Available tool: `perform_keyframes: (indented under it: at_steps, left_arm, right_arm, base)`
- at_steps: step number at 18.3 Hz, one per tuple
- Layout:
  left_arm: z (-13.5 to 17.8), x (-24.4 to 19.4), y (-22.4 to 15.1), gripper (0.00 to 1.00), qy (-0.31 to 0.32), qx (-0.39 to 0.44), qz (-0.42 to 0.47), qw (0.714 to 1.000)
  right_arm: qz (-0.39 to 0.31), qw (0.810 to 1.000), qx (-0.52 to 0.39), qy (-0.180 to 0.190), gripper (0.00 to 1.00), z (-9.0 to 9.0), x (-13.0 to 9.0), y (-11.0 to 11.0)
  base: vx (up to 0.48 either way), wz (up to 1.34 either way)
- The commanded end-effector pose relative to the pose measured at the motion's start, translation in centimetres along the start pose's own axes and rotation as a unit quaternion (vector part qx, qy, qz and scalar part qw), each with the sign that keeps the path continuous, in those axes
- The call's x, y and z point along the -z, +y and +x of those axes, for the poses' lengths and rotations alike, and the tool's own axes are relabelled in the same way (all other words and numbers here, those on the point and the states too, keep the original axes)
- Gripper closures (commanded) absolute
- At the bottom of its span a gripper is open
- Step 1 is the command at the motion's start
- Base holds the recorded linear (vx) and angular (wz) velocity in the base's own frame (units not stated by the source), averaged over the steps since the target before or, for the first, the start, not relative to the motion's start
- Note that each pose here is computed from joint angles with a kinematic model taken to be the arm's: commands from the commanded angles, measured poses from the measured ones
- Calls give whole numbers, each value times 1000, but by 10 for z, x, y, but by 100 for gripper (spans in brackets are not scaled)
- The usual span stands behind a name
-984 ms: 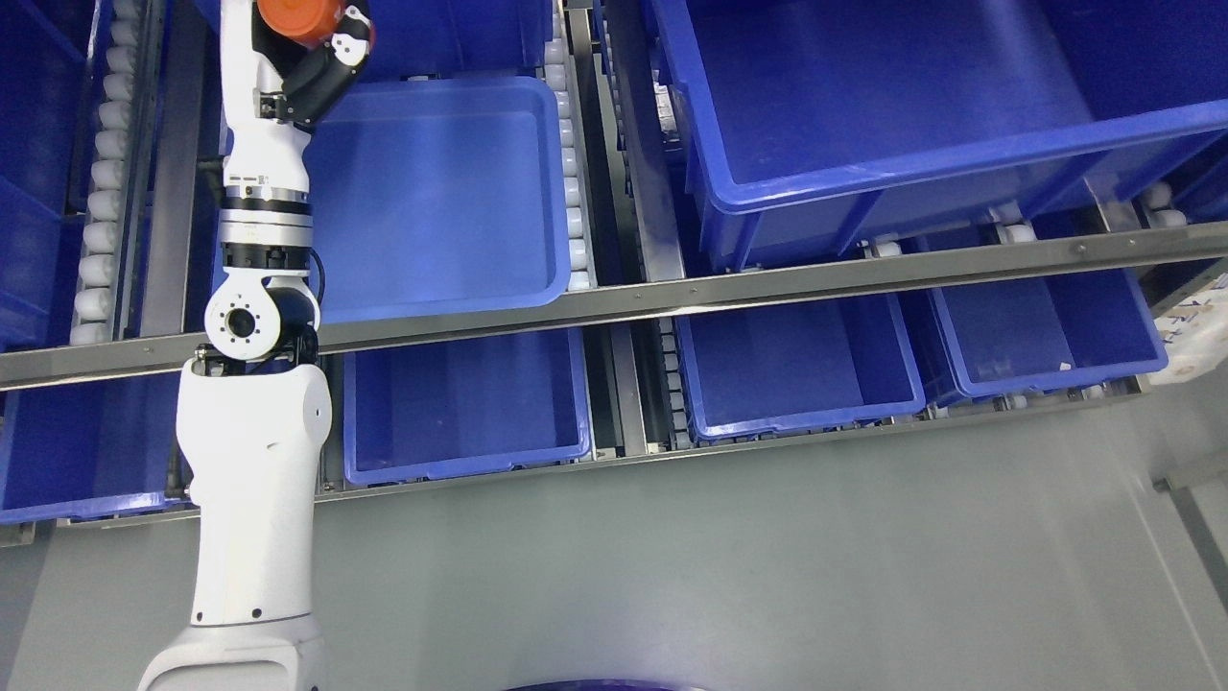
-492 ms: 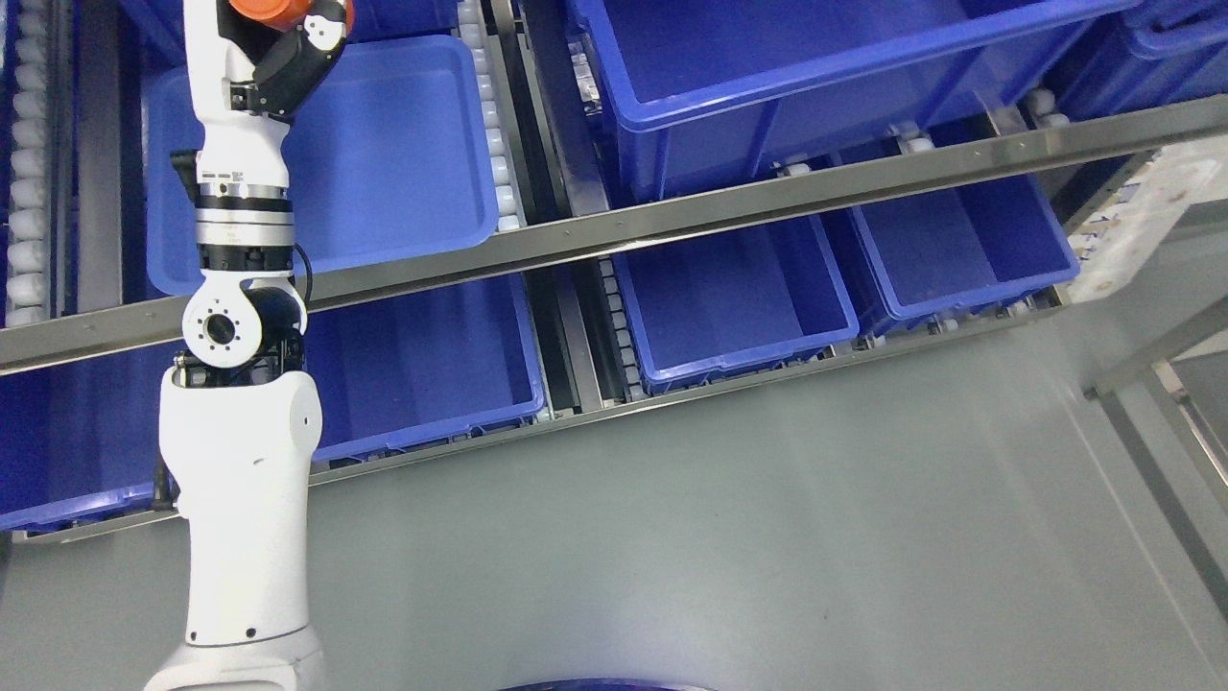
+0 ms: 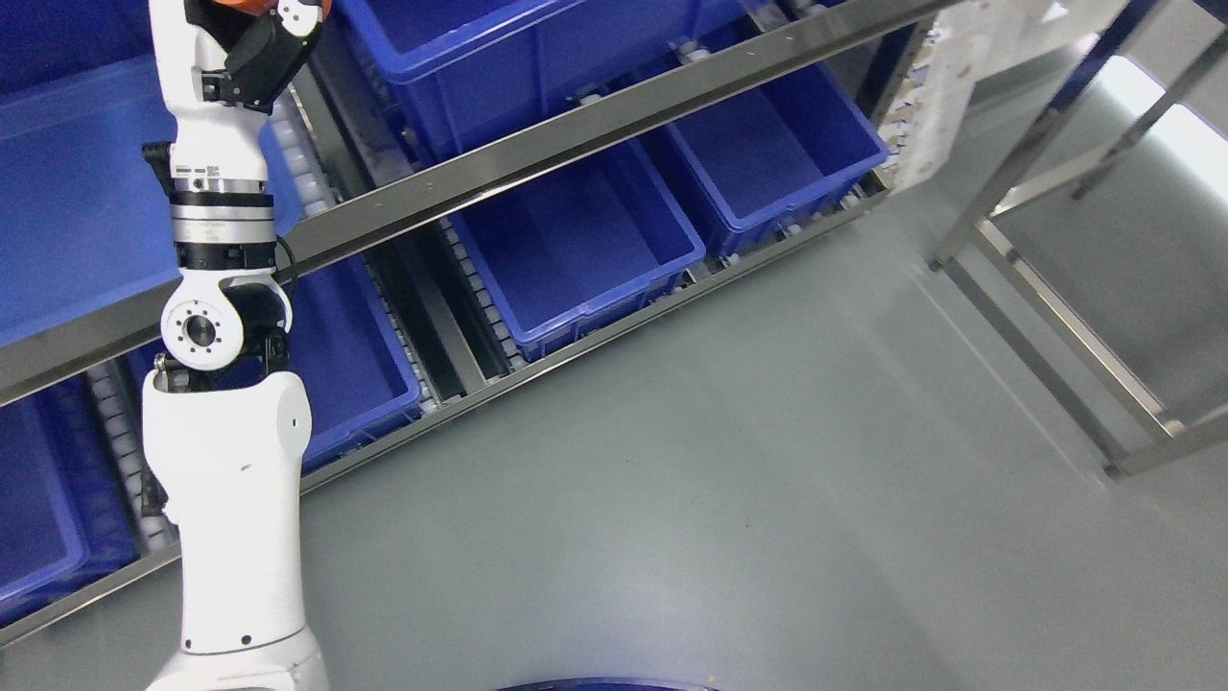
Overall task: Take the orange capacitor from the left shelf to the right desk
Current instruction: 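Carry the capacitor in the left hand while turning toward the steel table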
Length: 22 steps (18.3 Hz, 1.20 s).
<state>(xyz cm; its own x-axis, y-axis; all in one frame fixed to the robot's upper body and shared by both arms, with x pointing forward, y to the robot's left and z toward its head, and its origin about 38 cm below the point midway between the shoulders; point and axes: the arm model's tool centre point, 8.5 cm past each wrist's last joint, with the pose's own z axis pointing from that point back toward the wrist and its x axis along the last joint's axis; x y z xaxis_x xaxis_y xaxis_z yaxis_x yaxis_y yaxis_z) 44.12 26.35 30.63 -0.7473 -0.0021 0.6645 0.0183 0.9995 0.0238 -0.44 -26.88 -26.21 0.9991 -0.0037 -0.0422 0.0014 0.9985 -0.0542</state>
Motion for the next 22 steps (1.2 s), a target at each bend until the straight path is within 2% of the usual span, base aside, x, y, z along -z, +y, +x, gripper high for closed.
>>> perform_keyframes:
  at_steps: [1,11,22]
  left_arm:
    - [14,8,-1,98,-21,6,-11,1000]
    - [14,11,-10,98,-24,1,-22,999]
    - [13,11,-21,98,-22,-13,-34,999]
  right_arm:
    - [-9,1000,5,-13,0,3,0,-11]
    - [-9,1000,5,-13,0,3,0,-11]
    - [-9,1000,5,-13,0,3,0,-11]
  base:
    - [-59,-641]
    - [50,-615]
    - [249,-622]
